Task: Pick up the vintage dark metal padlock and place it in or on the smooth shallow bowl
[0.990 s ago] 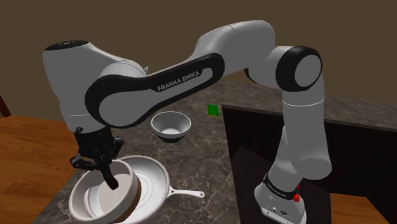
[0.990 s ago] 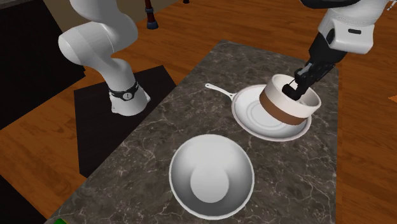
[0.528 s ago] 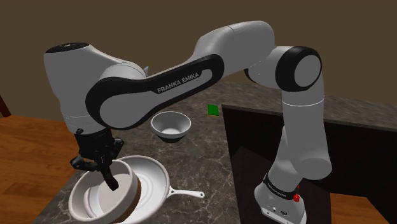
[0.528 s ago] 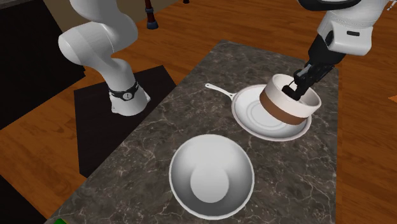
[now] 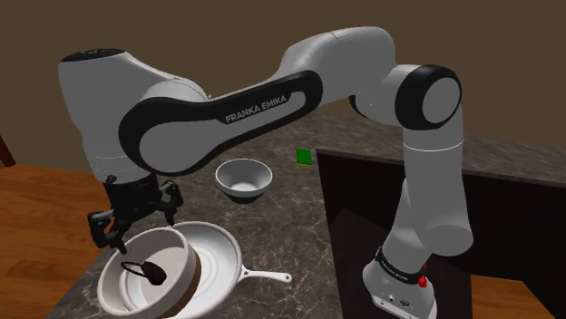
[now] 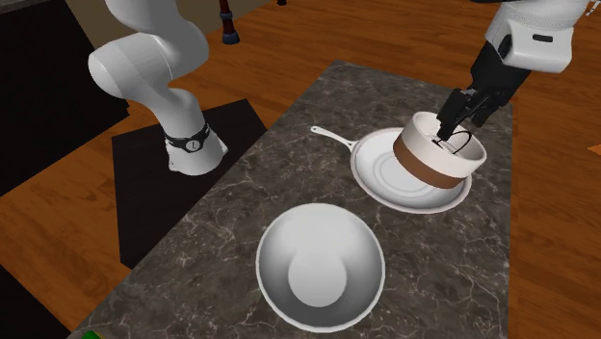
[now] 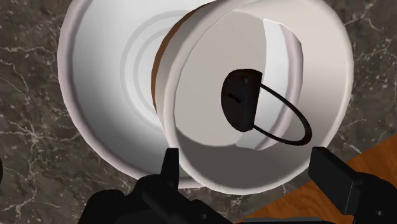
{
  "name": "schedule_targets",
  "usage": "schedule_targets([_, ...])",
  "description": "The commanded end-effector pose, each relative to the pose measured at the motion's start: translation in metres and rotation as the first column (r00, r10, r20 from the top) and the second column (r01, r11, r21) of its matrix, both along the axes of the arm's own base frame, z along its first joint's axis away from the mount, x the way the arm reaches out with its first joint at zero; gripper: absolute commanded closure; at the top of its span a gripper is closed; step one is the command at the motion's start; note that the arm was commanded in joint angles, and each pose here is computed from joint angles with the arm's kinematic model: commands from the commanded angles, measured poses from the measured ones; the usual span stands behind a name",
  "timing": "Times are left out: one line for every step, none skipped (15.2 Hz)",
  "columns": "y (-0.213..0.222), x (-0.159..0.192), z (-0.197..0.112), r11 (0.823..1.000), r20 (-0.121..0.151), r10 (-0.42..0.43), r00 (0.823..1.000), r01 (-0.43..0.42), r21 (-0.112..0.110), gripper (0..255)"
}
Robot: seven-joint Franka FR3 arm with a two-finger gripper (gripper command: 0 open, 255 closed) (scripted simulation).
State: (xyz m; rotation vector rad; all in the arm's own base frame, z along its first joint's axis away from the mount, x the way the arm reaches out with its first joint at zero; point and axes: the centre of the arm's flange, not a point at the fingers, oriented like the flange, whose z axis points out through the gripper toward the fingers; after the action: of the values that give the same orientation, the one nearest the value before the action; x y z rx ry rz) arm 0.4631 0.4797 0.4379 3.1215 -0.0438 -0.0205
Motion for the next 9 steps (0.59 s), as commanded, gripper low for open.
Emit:
schedule_targets([0.001,0.001,0.025,1.0,0.0,0.0,1.0,0.0,0.0,0])
schedule_targets([0.001,0.001,0.035,1.0,0.0,0.0,1.0,0.0,0.0,0])
schedule_targets([0.001,0.001,0.035,1.0,0.0,0.0,1.0,0.0,0.0,0])
schedule_targets([0.001,0.001,0.035,1.0,0.0,0.0,1.0,0.0,0.0,0])
schedule_targets([0.001,0.001,0.035,1.0,0.0,0.0,1.0,0.0,0.0,0])
schedule_targets([0.001,0.001,0.035,1.0,0.0,0.0,1.0,0.0,0.0,0])
schedule_targets([0.001,0.001,0.035,1.0,0.0,0.0,1.0,0.0,0.0,0])
schedule_targets([0.001,0.001,0.035,1.0,0.0,0.0,1.0,0.0,0.0,0])
schedule_targets([0.001,0.001,0.035,1.0,0.0,0.0,1.0,0.0,0.0,0])
